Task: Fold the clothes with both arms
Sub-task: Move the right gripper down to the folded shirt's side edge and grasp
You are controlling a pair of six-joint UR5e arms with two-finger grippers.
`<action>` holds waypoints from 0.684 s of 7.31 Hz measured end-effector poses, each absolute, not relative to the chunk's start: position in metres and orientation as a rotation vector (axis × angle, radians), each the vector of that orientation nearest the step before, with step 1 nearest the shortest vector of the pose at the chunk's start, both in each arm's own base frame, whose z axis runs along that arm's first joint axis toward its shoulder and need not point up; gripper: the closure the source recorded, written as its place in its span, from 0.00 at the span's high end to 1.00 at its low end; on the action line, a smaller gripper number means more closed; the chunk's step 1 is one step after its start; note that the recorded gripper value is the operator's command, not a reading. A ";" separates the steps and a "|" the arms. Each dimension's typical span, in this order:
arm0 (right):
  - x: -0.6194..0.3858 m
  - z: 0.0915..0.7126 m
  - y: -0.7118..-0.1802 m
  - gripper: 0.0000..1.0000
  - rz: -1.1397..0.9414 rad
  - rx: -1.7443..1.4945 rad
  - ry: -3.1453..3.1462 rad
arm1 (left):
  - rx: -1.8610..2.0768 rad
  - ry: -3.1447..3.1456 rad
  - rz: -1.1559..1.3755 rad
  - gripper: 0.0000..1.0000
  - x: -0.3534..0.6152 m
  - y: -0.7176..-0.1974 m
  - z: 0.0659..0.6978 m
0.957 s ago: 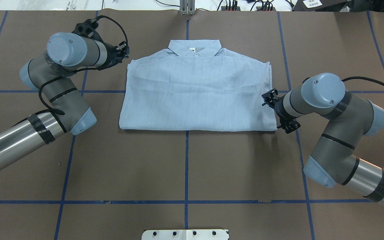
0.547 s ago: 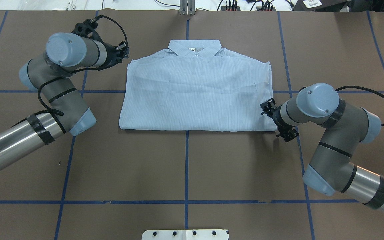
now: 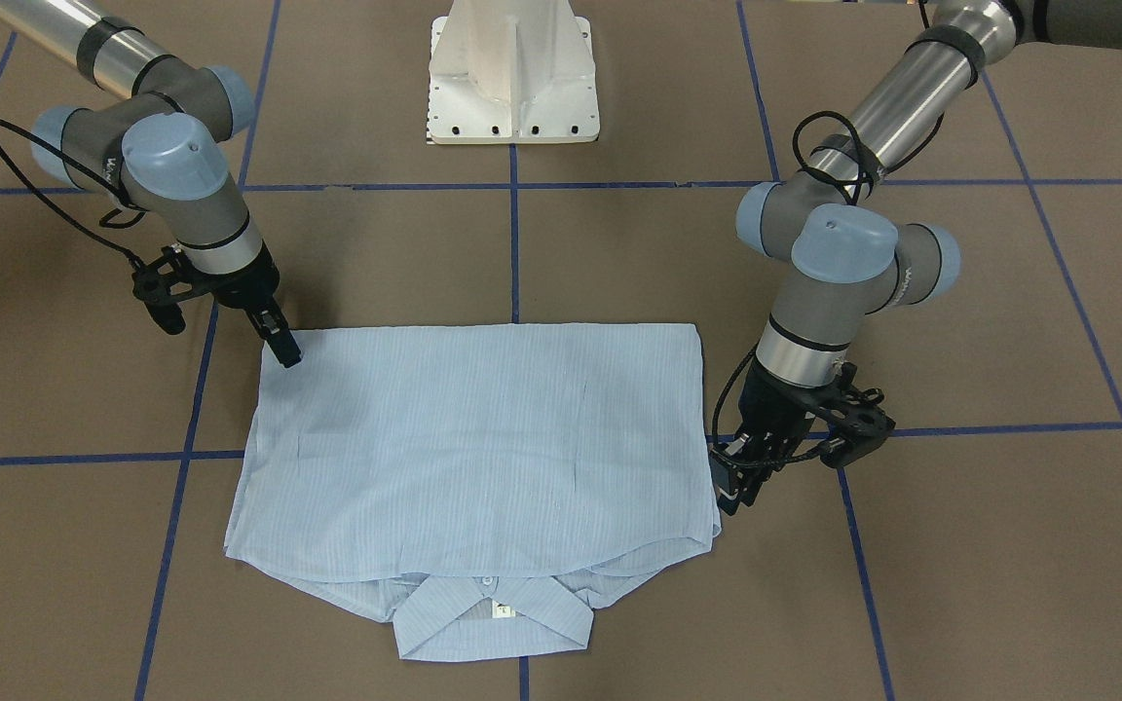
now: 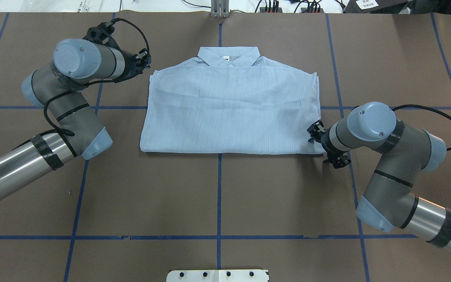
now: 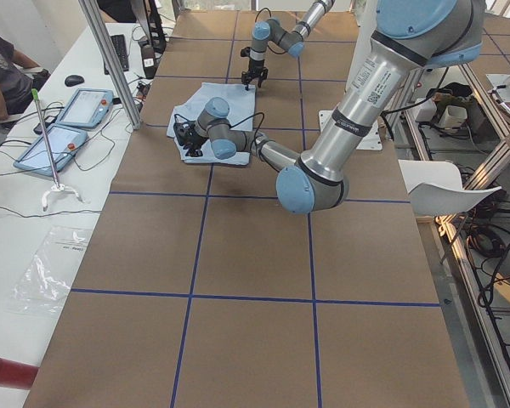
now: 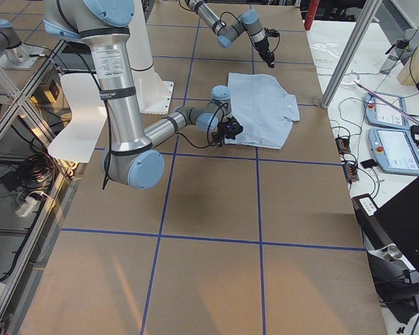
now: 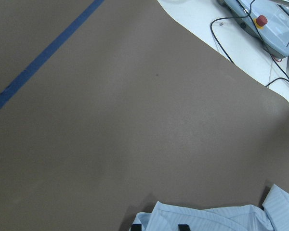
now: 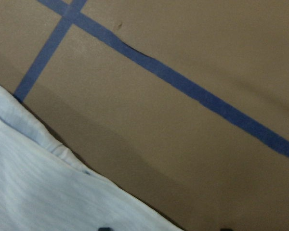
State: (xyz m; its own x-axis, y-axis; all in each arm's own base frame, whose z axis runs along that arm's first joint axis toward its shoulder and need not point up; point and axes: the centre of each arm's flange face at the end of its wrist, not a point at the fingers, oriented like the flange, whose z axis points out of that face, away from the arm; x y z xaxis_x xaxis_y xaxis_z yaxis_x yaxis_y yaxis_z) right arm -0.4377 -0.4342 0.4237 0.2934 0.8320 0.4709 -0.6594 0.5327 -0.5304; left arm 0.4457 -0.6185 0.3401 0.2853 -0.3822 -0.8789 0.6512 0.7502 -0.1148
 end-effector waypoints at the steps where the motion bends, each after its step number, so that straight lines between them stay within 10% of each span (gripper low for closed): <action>1: -0.437 0.423 -0.434 0.00 1.004 -0.253 -0.787 | 0.289 1.076 -0.704 0.37 0.446 -0.618 0.341; 5: -0.430 0.405 -0.431 0.00 0.992 -0.257 -0.821 | 0.286 1.073 -0.706 0.39 0.445 -0.618 0.344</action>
State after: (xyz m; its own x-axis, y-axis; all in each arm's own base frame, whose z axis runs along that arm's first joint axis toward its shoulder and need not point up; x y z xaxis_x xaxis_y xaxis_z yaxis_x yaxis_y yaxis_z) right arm -0.4297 -0.4310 0.4053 0.2831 0.8220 0.4941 -0.6393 0.5458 -0.5416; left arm 0.4450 -0.6178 0.3441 0.2877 -0.3866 -0.8762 0.6520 0.7492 -0.1164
